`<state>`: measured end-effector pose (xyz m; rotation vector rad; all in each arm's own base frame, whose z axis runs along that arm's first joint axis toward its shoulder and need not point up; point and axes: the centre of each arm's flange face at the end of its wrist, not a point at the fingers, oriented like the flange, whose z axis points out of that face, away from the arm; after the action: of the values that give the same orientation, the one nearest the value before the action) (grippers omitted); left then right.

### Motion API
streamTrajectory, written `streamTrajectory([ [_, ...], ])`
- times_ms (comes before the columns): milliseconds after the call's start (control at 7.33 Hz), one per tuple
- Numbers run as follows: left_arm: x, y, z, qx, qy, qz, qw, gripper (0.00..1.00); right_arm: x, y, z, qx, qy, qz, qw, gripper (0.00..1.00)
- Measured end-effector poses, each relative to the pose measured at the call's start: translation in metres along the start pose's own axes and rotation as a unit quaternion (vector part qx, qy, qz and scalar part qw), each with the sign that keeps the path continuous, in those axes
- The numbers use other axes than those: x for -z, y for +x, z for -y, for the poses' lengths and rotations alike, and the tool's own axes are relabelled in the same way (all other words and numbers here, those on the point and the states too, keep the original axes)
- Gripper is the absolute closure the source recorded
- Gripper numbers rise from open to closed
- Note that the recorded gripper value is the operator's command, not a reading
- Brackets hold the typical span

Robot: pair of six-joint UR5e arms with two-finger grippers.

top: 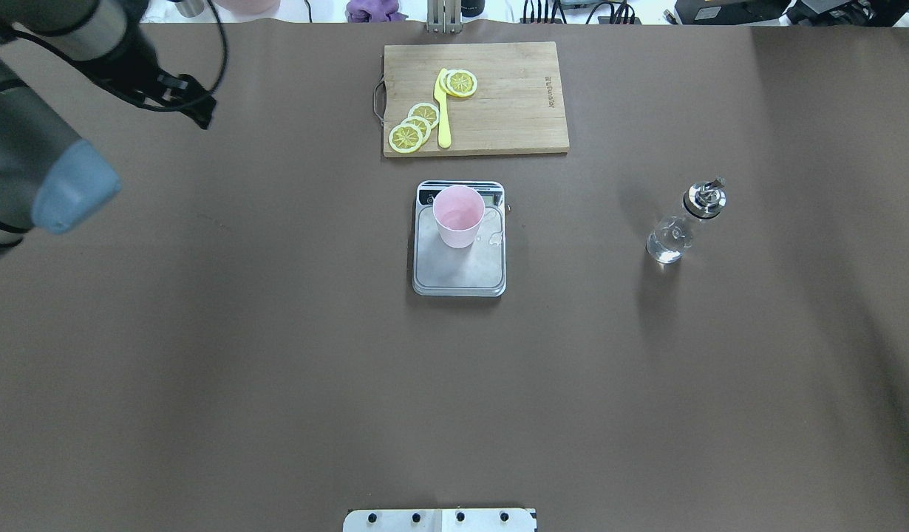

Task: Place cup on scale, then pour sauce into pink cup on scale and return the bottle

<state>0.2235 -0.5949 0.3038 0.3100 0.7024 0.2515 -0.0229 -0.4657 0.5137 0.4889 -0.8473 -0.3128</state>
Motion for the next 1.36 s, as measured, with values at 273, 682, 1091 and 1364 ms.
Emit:
streamTrajectory([
  [273, -0.009, -0.143, -0.035, -0.012, -0.033, 0.047, 0.9983, 0.01, -0.009, -0.014, 0.003, 0.024, 0.005, 0.014, 0.9996, 0.01],
  [682, -0.006, -0.323, -0.095, -0.02, -0.068, 0.006, 0.9974, 0.01, -0.016, -0.025, 0.003, 0.043, 0.008, 0.023, 0.9988, 0.12],
  [1091, -0.016, -0.365, -0.143, -0.007, -0.067, -0.008, 0.9977, 0.01, -0.037, -0.055, -0.002, 0.093, 0.017, 0.049, 0.9943, 0.0],
  [1364, -0.018, -0.368, -0.148, -0.005, -0.068, -0.009, 0.9977, 0.01, -0.052, -0.07, -0.006, 0.138, 0.04, 0.064, 0.9876, 0.0],
])
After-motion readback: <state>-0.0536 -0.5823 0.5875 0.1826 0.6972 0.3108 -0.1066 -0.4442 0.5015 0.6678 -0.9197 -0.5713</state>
